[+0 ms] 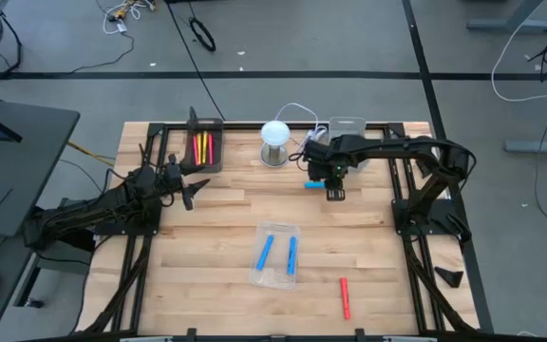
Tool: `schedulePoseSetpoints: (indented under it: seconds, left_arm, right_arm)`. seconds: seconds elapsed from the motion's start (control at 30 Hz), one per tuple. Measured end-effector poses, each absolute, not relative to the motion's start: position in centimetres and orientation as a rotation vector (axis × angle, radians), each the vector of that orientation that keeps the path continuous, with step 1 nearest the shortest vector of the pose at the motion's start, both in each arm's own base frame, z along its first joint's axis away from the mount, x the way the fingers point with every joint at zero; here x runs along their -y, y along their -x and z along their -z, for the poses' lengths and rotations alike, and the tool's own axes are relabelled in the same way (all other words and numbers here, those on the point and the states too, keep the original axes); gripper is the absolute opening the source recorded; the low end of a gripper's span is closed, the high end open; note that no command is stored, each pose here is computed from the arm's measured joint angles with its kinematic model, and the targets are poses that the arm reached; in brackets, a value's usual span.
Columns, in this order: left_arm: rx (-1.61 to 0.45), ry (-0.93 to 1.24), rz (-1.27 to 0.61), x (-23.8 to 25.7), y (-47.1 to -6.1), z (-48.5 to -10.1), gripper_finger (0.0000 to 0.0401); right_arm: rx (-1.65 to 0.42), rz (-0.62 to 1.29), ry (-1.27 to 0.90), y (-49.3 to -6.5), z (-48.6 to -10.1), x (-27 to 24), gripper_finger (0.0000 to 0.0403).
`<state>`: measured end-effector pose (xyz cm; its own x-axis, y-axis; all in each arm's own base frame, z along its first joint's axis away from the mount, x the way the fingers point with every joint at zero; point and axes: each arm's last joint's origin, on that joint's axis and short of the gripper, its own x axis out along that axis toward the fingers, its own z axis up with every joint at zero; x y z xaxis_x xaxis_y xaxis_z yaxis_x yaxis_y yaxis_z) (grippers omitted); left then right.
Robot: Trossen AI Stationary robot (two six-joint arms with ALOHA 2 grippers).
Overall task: Pick & Place Markers
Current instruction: Put the blue highlighter into the transparent bin
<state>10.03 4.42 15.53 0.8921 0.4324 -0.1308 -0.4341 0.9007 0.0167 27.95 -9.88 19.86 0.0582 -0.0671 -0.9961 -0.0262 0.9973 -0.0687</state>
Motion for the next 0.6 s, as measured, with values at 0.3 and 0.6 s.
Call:
schedulePoseSetpoints:
  seconds: [0.3,0.6]
  left_arm:
    - [-0.133,0.013,-0.449,-4.4,-10.0,-15.5,0.0229]
    - [-0.133,0.013,-0.450,-4.4,-10.0,-15.5,0.0229]
  right_arm:
    - [-1.534,0.012,0.084,-27.0,-17.6,9.6,0.0130]
    - [-1.536,-0.007,0.106,-28.0,-15.6,10.1,0.0130]
